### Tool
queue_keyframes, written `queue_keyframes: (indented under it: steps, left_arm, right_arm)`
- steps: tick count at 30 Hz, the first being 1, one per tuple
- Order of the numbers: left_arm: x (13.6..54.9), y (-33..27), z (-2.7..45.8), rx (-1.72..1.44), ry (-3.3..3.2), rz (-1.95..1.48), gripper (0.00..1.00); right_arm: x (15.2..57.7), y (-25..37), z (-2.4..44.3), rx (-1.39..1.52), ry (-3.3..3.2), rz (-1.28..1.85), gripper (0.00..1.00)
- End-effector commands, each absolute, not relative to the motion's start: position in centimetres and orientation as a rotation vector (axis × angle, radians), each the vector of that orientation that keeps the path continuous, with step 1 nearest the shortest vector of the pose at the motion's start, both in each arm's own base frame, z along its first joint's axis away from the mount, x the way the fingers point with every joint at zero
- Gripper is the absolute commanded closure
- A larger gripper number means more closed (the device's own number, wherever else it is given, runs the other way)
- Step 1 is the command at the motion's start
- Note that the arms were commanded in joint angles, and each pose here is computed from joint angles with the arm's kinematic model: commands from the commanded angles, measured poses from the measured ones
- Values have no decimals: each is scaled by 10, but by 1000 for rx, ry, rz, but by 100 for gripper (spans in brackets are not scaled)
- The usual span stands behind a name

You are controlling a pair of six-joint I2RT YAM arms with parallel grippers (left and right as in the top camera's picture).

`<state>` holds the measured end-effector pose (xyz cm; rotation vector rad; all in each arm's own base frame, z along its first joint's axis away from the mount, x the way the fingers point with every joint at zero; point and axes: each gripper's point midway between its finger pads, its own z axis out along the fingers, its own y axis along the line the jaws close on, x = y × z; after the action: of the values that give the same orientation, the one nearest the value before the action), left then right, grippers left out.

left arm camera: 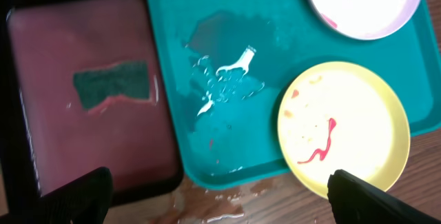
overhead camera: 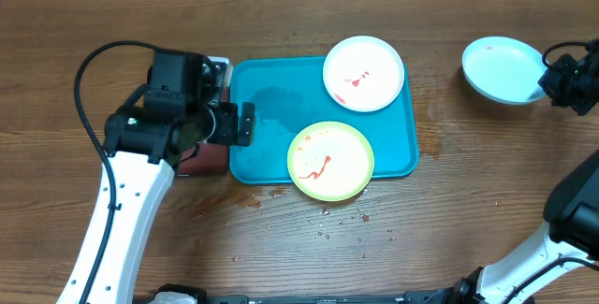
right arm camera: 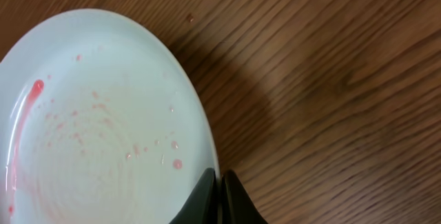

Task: Clean dirty plates on tray and stack at the side
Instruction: 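Carry the light blue plate right and set it on the table, then move the right gripper back to the yellow plate rim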

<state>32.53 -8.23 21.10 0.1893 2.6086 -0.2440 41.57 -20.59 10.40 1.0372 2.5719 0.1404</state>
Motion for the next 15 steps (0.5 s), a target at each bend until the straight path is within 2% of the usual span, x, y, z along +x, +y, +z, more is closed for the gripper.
queue_keyframes:
  steps: [1,7,9,11,12,15]
  left_arm:
    - [326,-88,209,195,2602,-233,0]
    - [325,-91,209,204,2602,-236,0]
    - [325,-91,209,204,2602,-236,0]
    - [325,-91,209,204,2603,-236,0]
    - [325,-91,209,204,2603,-237,0]
    - [325,-91,209,205,2603,-240,0]
  right_arm:
    - [411,-209,115,1032,2544,67,96]
    - [410,-214,113,1042,2537,28,96]
    - [410,-214,113,1041,2537,29,87]
    - [410,-213,113,1042,2538,31,65]
    - [409,-213,113,1043,2541,31,59]
    - [407,-211,113,1082,2539,47,56]
